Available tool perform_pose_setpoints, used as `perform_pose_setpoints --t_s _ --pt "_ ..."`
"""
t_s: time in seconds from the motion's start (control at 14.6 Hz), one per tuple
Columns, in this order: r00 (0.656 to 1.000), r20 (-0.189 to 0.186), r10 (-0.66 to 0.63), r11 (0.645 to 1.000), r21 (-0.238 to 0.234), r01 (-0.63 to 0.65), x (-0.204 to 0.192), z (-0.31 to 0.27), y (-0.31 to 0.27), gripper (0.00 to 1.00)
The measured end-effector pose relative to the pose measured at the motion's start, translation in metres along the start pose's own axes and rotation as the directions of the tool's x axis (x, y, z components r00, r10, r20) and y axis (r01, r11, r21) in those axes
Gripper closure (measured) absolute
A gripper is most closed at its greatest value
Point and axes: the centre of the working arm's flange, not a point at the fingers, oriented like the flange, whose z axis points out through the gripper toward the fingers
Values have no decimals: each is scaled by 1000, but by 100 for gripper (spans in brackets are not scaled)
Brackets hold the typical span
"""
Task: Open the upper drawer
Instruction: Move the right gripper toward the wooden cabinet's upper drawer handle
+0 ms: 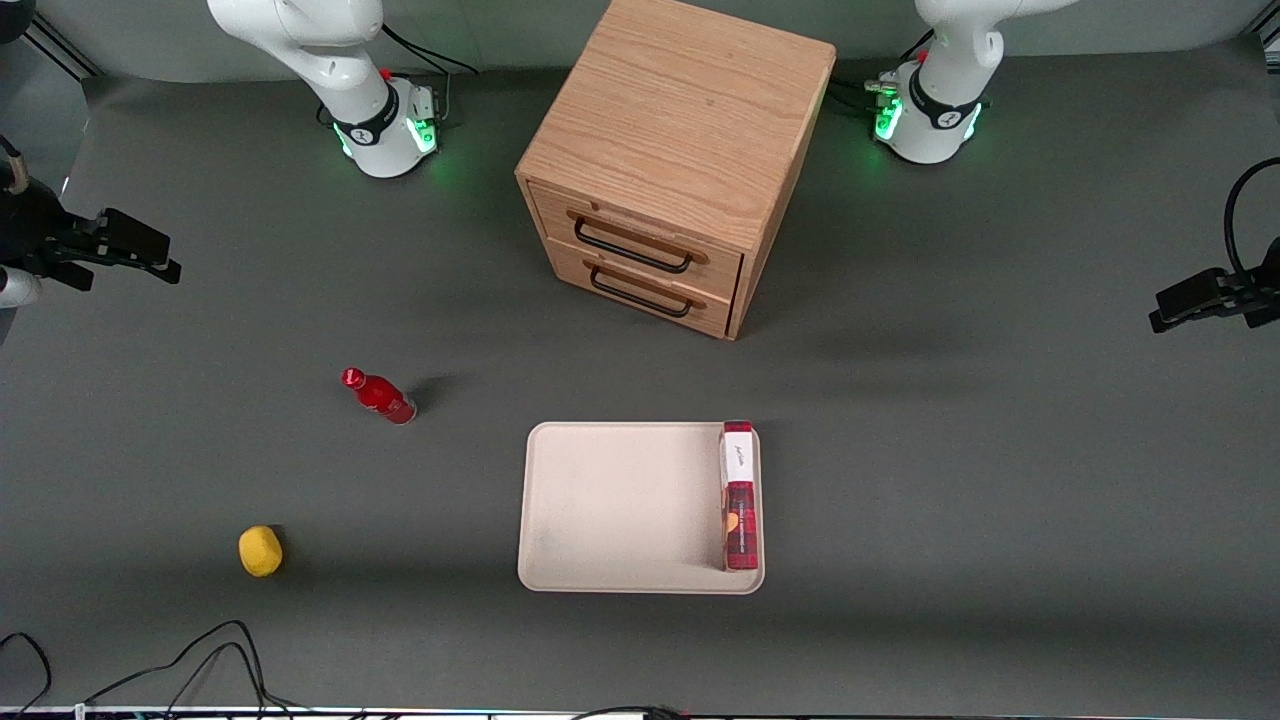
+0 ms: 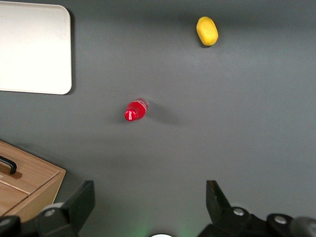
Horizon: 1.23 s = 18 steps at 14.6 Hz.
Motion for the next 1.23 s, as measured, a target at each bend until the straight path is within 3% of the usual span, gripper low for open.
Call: perform_pose_setpoints --t_s 0.55,0.89,1.1,1.23 --pt "999 -12 -38 999 0 38 -2 2 -21 0" --pt "972 -15 -235 972 -2 235 -11 6 -131 0" --pt "936 1 -352 936 8 352 -19 20 -196 0" --pt "900 -13 -436 900 16 436 -27 27 -245 0"
